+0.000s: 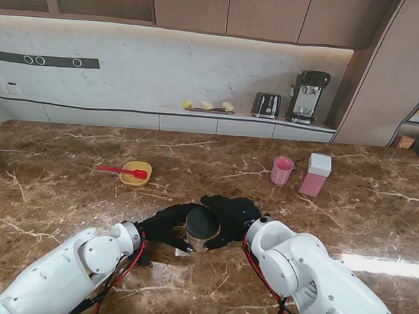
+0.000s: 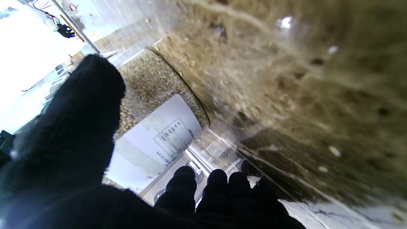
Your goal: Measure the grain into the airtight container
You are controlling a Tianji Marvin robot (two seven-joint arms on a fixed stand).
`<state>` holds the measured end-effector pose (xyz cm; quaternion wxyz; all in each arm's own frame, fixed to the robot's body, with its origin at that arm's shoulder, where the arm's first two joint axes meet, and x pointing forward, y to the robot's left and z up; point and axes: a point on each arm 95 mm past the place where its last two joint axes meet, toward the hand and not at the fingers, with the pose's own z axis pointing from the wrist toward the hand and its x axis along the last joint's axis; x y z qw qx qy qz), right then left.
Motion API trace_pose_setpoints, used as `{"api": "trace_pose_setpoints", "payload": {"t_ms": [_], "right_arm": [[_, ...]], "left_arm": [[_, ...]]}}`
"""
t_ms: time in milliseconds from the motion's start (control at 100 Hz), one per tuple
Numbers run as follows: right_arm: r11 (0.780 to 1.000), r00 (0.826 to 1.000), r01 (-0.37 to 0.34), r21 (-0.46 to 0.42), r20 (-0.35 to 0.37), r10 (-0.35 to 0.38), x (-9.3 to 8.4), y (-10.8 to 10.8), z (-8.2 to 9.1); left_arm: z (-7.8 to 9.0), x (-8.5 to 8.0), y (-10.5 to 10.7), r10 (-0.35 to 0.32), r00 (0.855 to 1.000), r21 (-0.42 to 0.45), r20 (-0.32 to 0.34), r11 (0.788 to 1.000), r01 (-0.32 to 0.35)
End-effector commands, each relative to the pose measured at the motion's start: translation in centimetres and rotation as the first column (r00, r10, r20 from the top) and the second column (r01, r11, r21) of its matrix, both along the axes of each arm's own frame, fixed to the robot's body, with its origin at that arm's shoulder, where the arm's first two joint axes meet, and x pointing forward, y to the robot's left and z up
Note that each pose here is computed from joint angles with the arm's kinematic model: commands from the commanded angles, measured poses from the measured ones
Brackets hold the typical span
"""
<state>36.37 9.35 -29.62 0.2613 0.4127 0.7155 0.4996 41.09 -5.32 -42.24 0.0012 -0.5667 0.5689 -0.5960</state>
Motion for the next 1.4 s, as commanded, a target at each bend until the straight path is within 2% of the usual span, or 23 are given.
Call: {"api": "trace_pose_setpoints", "payload": {"t_ms": [0,300,560,800,1090,1240,1390], "right_arm": [[1.0,1.0,0.004,-0.017,-0.013,-0.004,0.3,0.2,-0.4],[0.997,1.0,-0.011,-0.081,-0.015,0.009,0.7,1.8,-1.4],[1.0,0.999,0.004,-0.025,0.035,-0.003,1.0,2.8,-2.4],[1.0,1.0,0.021,0.013,0.008,-0.021,0.8,3.4,-3.3],[0.997,1.0,0.014,0.079,-0.001,-0.013,0.4,3.9,-3.5],[0.997,0.999,-0.041,0.068,-0.022,0.042,0.2,3.7,-3.4],[0.992,0.988,-0.129,0.015,-0.078,0.13,-0.1,3.3,-3.2]], "left_arm": [[-2.3,-1.3,-0.5,-0.006,0.998,0.017,-0.066,1.0,0.007],[-3.4,-1.2,-1.6,-0.002,0.995,-0.009,-0.097,1.0,0.001],[-3.7,-1.4,-2.1,-0.017,0.994,-0.015,-0.11,1.0,0.016],[-3.8,-1.4,-2.6,-0.029,0.993,-0.03,-0.114,0.999,0.025],[-4.4,-1.4,-3.7,0.0,0.991,-0.072,-0.136,0.997,-0.01],[-4.5,-1.4,-3.7,0.011,0.991,-0.076,-0.134,0.997,-0.021],[-4.6,-1.4,-3.7,0.061,0.989,-0.097,-0.134,0.992,-0.074]]}}
